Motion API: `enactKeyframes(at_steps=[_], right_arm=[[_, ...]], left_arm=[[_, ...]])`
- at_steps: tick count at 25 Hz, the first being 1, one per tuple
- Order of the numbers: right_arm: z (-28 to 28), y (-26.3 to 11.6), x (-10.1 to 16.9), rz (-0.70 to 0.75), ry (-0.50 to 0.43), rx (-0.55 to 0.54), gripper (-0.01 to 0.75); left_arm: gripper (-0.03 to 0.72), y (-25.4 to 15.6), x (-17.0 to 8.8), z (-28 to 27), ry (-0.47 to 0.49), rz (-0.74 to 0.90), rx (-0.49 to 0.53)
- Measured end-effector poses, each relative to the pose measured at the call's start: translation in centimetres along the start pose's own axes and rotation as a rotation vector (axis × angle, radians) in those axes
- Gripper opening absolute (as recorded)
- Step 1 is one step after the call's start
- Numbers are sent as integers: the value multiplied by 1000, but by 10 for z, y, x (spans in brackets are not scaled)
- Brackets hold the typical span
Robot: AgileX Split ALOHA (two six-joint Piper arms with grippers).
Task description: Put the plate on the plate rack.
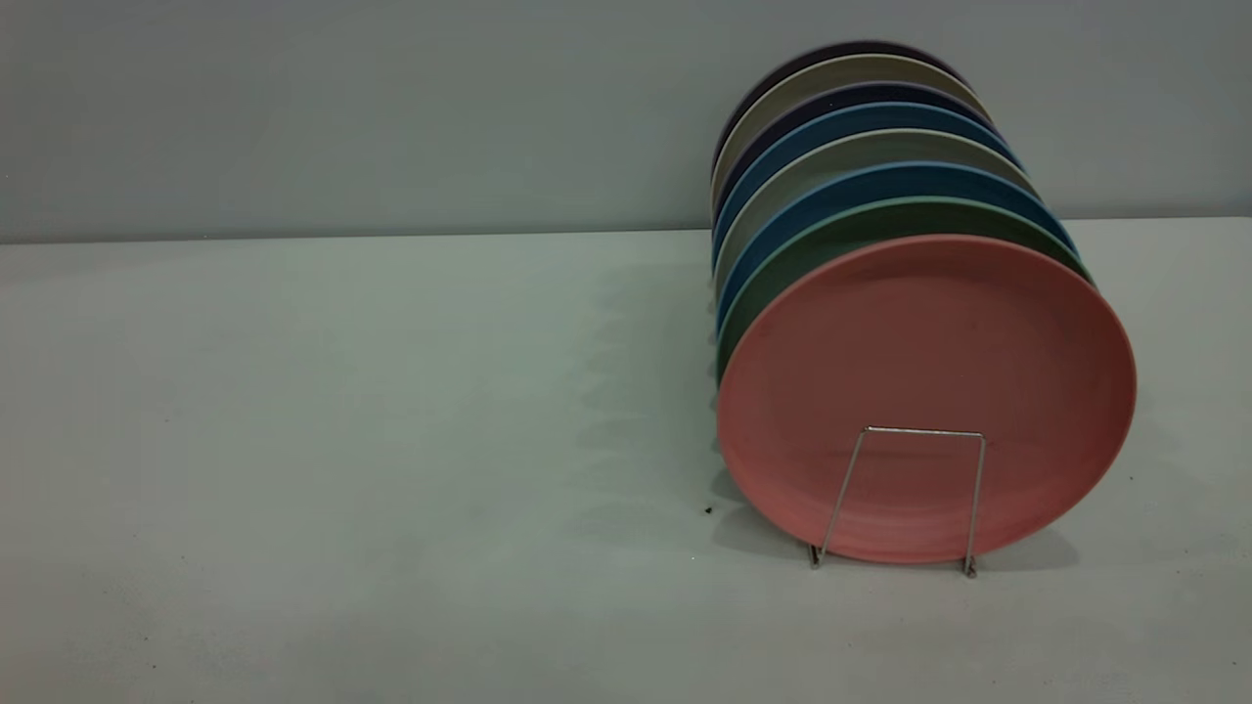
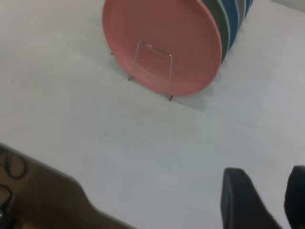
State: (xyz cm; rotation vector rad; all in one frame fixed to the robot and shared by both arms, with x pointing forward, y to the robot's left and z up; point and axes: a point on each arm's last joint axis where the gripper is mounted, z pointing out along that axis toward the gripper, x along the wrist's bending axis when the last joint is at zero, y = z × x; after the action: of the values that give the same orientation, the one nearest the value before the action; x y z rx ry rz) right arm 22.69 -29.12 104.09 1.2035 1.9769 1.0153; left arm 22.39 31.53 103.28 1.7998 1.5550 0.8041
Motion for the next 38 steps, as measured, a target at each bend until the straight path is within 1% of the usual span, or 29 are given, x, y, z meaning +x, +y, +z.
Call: enactKeyframes(at_steps=[2,7,9,15,38], right_arm=[[0,0,0,21,-30,3,244],[2,1,1,96,-147,17,244],[2,2,2,111,-173,20,244],[2,2,2,115,-177,20,244],[2,2,2,115,-176,20,243]], left_arm=[[241,0,0,0,15,-12,1],[241,-1,-2,-1,99,-80,6],[241,-1,-3,-2,123,-98,8],[241,-1,-4,-2,157,-126,10],[241,-1,-4,-2,157,-126,10]])
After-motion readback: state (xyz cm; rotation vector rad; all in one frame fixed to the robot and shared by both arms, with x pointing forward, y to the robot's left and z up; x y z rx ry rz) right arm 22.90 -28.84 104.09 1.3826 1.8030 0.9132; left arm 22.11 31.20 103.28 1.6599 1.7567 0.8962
